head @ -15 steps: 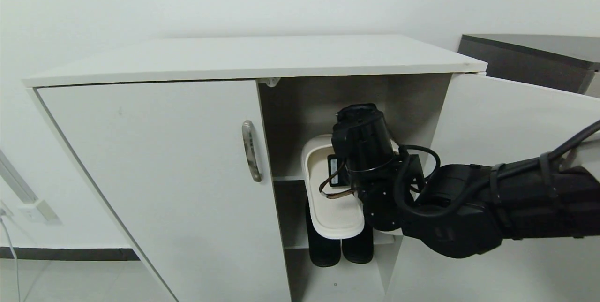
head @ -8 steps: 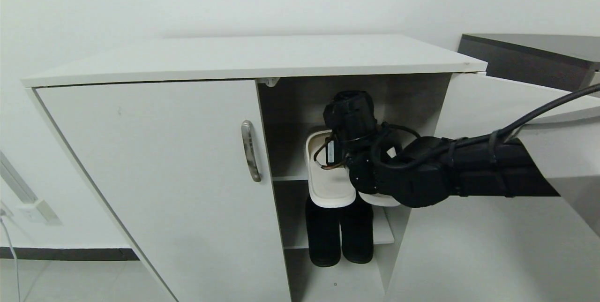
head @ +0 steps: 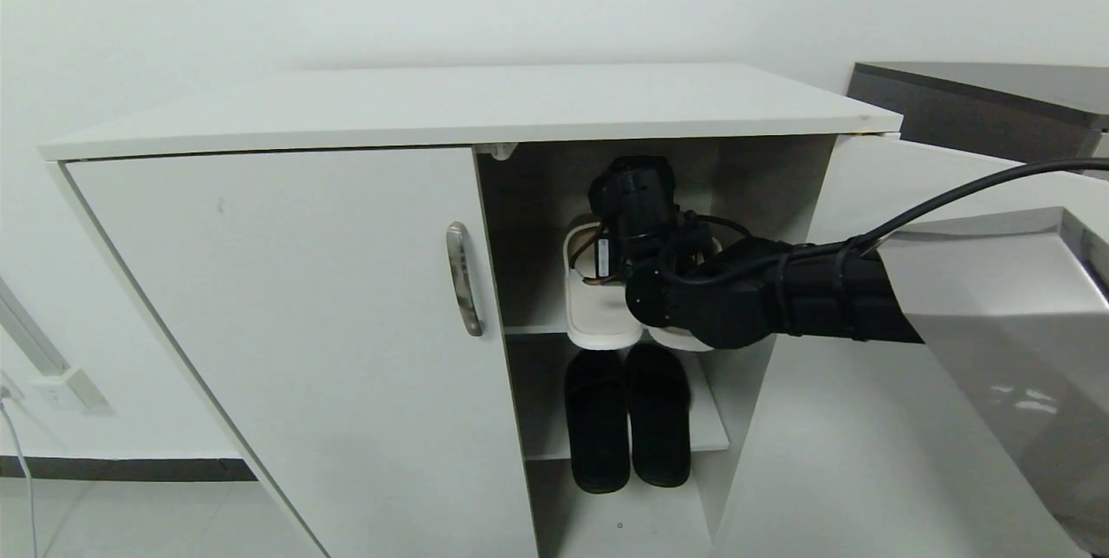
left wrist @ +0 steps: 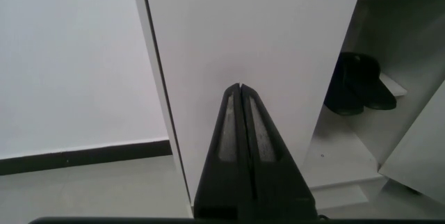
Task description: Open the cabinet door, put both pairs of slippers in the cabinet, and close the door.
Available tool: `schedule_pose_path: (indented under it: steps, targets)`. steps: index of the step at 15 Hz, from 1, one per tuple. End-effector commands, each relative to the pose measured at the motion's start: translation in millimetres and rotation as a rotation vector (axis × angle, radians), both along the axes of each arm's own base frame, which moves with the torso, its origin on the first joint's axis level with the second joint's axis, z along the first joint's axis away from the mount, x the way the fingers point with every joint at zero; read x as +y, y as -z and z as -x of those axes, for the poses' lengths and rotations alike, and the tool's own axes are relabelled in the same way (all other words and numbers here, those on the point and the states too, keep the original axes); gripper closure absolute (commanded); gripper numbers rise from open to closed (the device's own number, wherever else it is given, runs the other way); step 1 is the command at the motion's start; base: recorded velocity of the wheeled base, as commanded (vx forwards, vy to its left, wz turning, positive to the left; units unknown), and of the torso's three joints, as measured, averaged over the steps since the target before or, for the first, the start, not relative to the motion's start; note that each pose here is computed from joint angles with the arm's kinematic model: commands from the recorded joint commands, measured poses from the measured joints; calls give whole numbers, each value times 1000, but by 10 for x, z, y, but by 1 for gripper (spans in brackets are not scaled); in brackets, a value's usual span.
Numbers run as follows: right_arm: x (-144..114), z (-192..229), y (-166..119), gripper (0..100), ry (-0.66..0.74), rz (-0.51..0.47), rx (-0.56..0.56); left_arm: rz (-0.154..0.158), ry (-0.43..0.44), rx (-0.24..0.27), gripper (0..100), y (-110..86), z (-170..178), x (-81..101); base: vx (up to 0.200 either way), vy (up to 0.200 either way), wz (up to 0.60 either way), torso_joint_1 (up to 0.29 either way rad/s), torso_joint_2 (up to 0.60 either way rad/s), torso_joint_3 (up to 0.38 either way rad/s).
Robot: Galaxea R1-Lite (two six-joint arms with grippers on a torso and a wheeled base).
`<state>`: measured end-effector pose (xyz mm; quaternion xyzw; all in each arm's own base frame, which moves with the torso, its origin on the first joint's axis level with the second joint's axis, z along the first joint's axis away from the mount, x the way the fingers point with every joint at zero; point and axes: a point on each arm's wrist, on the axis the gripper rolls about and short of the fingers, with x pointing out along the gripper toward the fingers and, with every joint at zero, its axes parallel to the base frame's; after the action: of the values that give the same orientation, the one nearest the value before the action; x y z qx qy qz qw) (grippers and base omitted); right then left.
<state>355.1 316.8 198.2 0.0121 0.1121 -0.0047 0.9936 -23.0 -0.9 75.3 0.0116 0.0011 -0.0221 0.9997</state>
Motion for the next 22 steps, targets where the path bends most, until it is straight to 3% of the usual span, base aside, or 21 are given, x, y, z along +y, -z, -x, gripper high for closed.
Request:
schedule_pose_path:
  steps: [1, 7, 8, 14, 22]
  targets:
    - [-3, -58, 60, 100, 7, 14, 5, 2, 0, 2, 100, 1, -1, 0, 0, 0, 0, 0, 0, 0]
    - [24, -87, 105, 100, 2, 37, 7, 2, 0, 2, 100, 1, -1, 0, 0, 0, 0, 0, 0, 0]
    - [24, -87, 110, 0, 2, 38, 9, 2, 0, 2, 100, 1, -1, 0, 0, 0, 0, 0, 0, 0]
    - [11, 95, 77, 0, -23, 69, 28, 2, 0, 2, 100, 1, -1, 0, 0, 0, 0, 0, 0, 0]
    - [-132, 813, -125, 0, -116, 77, 40, 2, 0, 2, 100, 1, -1, 0, 0, 0, 0, 0, 0, 0]
